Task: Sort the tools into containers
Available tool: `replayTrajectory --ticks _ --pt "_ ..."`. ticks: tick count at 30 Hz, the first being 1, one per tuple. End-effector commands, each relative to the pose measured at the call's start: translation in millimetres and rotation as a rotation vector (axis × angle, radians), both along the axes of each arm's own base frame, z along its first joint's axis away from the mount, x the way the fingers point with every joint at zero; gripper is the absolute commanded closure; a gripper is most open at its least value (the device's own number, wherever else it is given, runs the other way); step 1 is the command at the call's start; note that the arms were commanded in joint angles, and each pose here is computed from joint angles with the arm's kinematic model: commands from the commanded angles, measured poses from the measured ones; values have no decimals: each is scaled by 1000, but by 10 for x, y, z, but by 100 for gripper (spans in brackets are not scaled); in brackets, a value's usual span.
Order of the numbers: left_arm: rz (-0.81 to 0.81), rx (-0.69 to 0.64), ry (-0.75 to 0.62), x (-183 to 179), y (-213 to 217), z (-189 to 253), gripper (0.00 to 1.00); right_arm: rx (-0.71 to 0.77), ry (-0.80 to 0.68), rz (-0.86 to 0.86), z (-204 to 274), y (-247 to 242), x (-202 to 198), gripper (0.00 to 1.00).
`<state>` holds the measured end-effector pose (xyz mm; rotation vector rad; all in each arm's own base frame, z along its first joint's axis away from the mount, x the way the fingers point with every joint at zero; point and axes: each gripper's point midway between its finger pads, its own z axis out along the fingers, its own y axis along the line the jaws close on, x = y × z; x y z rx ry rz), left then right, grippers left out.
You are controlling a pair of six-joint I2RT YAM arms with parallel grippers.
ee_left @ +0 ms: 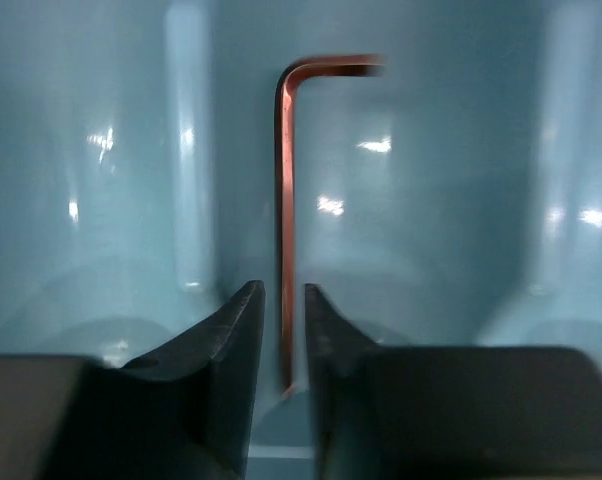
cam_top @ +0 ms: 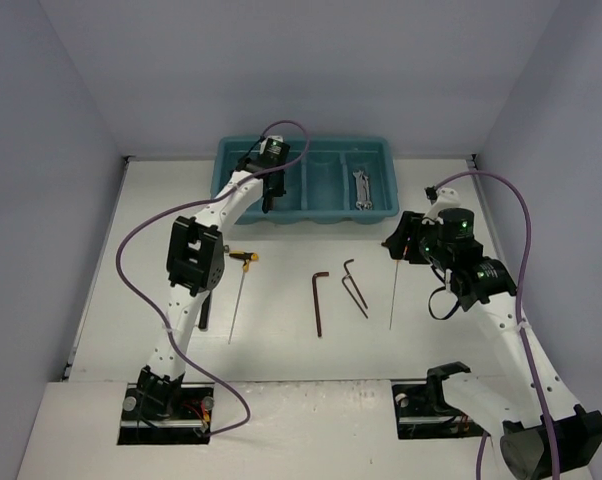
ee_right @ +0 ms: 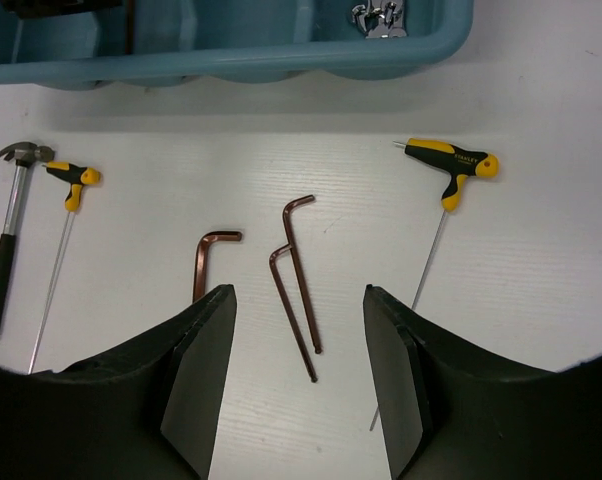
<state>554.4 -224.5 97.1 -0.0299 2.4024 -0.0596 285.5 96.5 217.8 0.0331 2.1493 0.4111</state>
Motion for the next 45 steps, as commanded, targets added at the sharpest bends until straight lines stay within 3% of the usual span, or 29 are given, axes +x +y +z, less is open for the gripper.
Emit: replayTrajectory --ticks 1,7,13,18,22,26,31,39,42,45 --pt "-36 -100 -232 186 -96 1023 68 14 -33 10 71 23 22 47" --pt "-78 -136 -242 -131 -115 1355 48 8 -39 5 117 9 30 44" --pt "-38 -199 -157 -992 -246 1424 47 3 -55 1 219 -8 20 43" --pt "-93 -264 -45 -1884 -666 1204 47 11 -49 -6 209 -20 -31 43" --pt "-92 -272 77 -2525 -981 763 47 10 -41 -9 166 -38 -96 43" --pt "-58 -260 159 -2883 -1245 371 47 20 -29 5 113 -18 -151 43" --pt "-32 -230 214 -3020 -1441 27 47 22 -31 17 104 -8 -210 42" --pt "48 -141 299 -3131 -1320 -527 56 20 -42 49 128 63 -285 42" --pt "65 -104 321 -3162 -1254 -667 66 12 -45 56 133 76 -307 42" --pt "65 -90 317 -3156 -1243 -657 86 4 -47 62 129 87 -314 42"
